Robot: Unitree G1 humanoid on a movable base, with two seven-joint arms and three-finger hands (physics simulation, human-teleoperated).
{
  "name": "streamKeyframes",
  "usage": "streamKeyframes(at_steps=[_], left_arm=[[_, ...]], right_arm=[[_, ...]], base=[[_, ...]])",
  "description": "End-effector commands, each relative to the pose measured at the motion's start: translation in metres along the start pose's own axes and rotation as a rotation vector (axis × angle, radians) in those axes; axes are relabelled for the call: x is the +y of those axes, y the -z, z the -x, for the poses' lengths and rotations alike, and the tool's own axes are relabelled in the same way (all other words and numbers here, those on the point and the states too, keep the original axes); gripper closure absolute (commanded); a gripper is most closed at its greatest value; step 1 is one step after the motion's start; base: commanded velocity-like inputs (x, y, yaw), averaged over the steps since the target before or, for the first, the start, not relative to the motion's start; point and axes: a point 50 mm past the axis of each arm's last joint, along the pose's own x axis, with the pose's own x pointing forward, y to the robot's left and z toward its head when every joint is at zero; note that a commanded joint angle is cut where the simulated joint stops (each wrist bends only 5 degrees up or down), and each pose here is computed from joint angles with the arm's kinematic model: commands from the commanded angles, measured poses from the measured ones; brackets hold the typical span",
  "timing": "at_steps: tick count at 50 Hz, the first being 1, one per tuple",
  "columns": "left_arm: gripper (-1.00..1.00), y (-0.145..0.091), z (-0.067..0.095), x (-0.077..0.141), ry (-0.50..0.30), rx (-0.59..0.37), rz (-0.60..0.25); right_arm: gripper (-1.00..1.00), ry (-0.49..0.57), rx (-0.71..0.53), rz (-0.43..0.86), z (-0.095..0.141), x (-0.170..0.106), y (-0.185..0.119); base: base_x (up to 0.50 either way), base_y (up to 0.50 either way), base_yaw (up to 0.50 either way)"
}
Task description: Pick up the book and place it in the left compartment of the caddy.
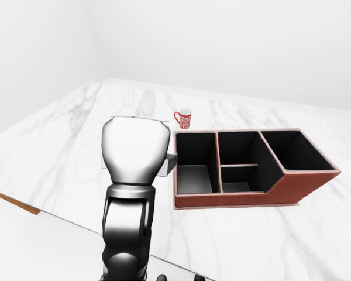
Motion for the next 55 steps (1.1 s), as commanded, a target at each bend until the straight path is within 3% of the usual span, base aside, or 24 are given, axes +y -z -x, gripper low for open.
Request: streamKeyframes(at_steps=[1, 7, 8, 29, 38, 55], left_arm=[[1.00, -0.017, 0.011, 0.010, -0.048, -0.073, 0.052], [1.00, -0.014, 0.014, 0.014, -0.045, -0.058, 0.079], [1.00, -0.009, 0.012, 0.007, -0.033, -0.030, 0.050], [1.00, -0.008, 0.012, 0.007, -0.035, -0.029, 0.048], [1.00, -0.030, 0.005, 0.006, -0.039, -0.134, 0.036], [1.00, -0.052, -0.009, -0.001, -0.020, -0.223, -0.010]], right_arm=[[-1.00, 0.000, -0.014, -0.011, 0.000, -0.001, -0.003], [-1.00, 0.000, -0.010, -0.012, 0.001, 0.000, -0.002], [-1.00, 0.016, -0.015, -0.010, -0.001, -0.002, -0.003], [-1.00, 0.016, -0.011, -0.006, 0.000, -0.002, -0.003], [-1.00, 0.008, -0.011, -0.001, 0.000, -0.001, -0.003], [-1.00, -0.003, -0.013, -0.002, 0.000, 0.001, -0.003]], base=[[0.00, 0.00, 0.00], [0.00, 0.00, 0.00], [0.00, 0.00, 0.00], [0.00, 0.00, 0.00], [0.00, 0.00, 0.00], [0.00, 0.00, 0.00]])
